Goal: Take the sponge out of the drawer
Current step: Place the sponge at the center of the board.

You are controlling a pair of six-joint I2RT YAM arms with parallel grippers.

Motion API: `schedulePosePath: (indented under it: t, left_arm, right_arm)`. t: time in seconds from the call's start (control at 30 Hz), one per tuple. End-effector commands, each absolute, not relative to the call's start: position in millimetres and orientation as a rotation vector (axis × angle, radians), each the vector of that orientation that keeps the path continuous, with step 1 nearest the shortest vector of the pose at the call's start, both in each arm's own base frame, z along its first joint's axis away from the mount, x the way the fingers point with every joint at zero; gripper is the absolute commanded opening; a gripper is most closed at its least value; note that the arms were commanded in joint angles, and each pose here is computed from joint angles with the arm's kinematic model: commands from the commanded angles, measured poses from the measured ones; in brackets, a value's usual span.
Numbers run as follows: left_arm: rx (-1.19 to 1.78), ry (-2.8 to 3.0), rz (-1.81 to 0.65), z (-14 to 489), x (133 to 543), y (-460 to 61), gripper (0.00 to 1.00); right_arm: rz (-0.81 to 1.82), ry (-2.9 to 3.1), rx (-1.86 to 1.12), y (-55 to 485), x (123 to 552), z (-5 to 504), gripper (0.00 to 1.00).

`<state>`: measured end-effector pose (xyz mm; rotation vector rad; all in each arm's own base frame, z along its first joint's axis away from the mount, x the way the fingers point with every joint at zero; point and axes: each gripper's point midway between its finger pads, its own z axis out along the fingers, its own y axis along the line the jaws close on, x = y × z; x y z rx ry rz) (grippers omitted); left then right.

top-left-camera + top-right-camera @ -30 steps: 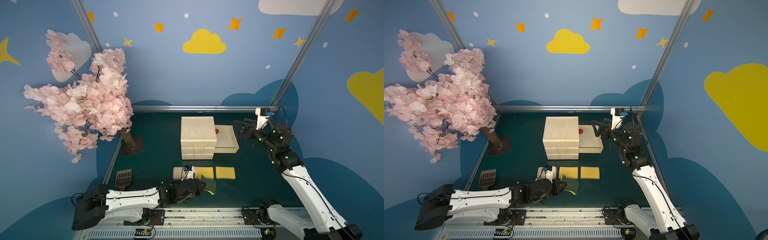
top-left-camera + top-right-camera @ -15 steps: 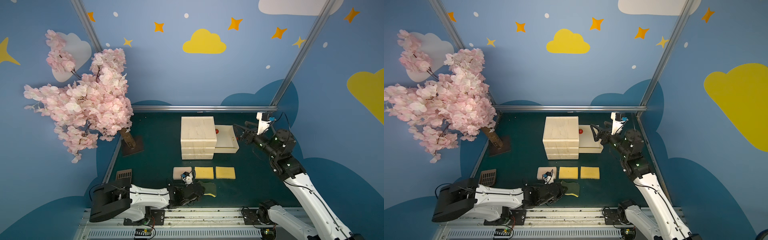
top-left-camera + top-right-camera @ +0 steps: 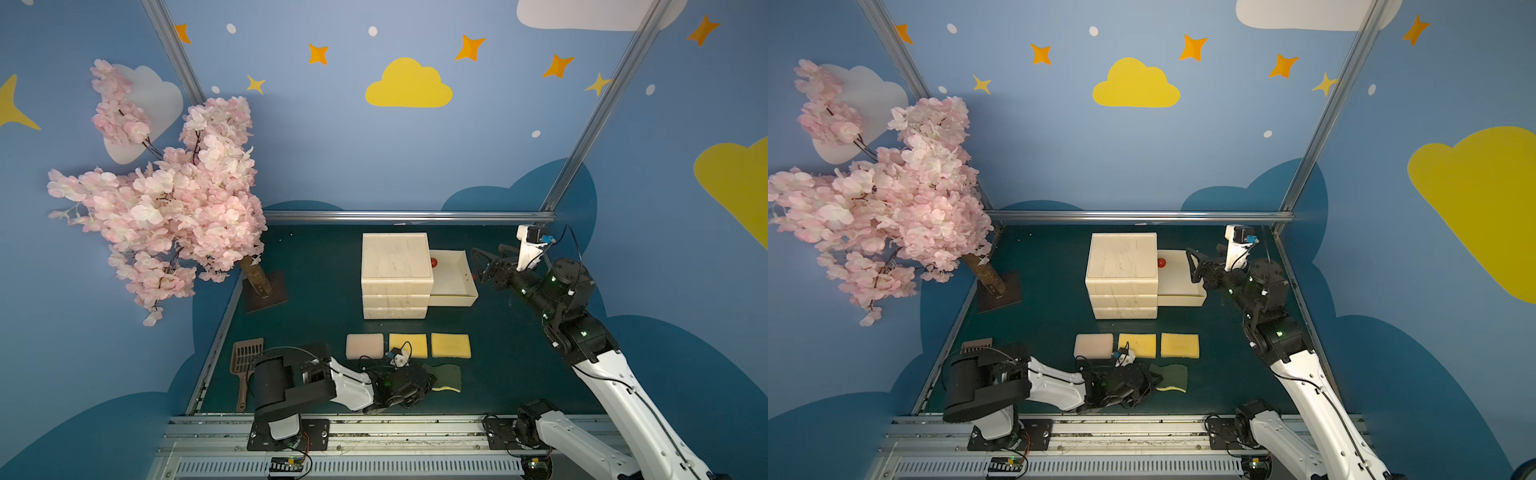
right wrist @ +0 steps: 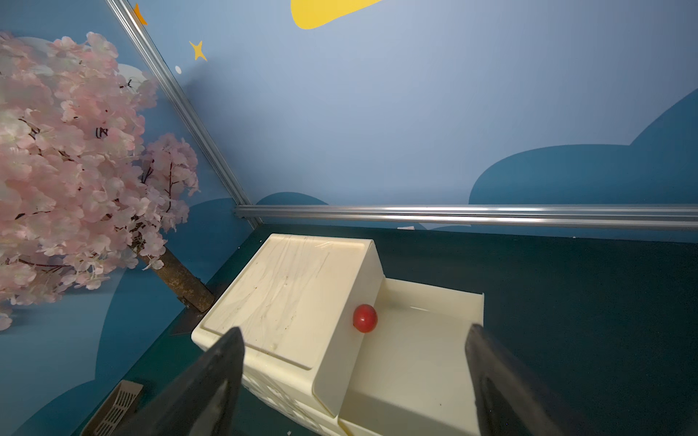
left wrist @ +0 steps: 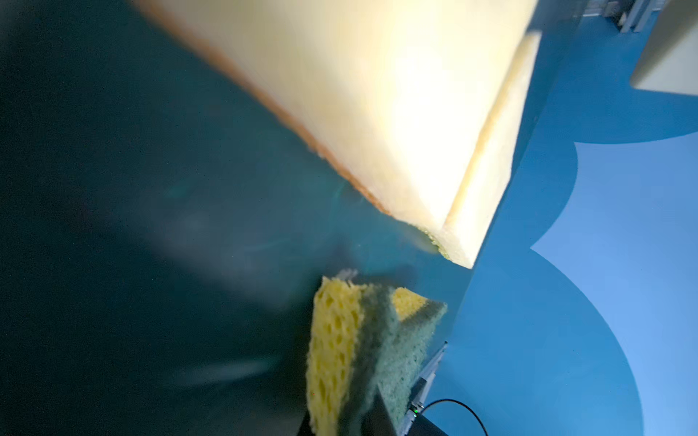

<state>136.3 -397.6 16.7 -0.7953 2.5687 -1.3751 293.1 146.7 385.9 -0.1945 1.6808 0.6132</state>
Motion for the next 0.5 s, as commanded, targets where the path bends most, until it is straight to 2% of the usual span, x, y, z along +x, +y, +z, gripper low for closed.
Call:
schedulePosePath:
  t: [0.0,0.13,0.47]
  left_arm:
    - [-0.816,2.693,-1.337,-21,119,-399,0.14]
    - [-0.816,2.681,-1.307,-18,117,-398,0.15]
    - [-0.794,2.741,-1.22,-14,111,-398,0.35]
  right_arm:
    - [0.574,1.635,-0.194,140,283,404,0.9]
    - [0.537,1.629,-0.188,136,280,406,0.91]
    - [0.474,1.62,-0.169,126,278,408,0.91]
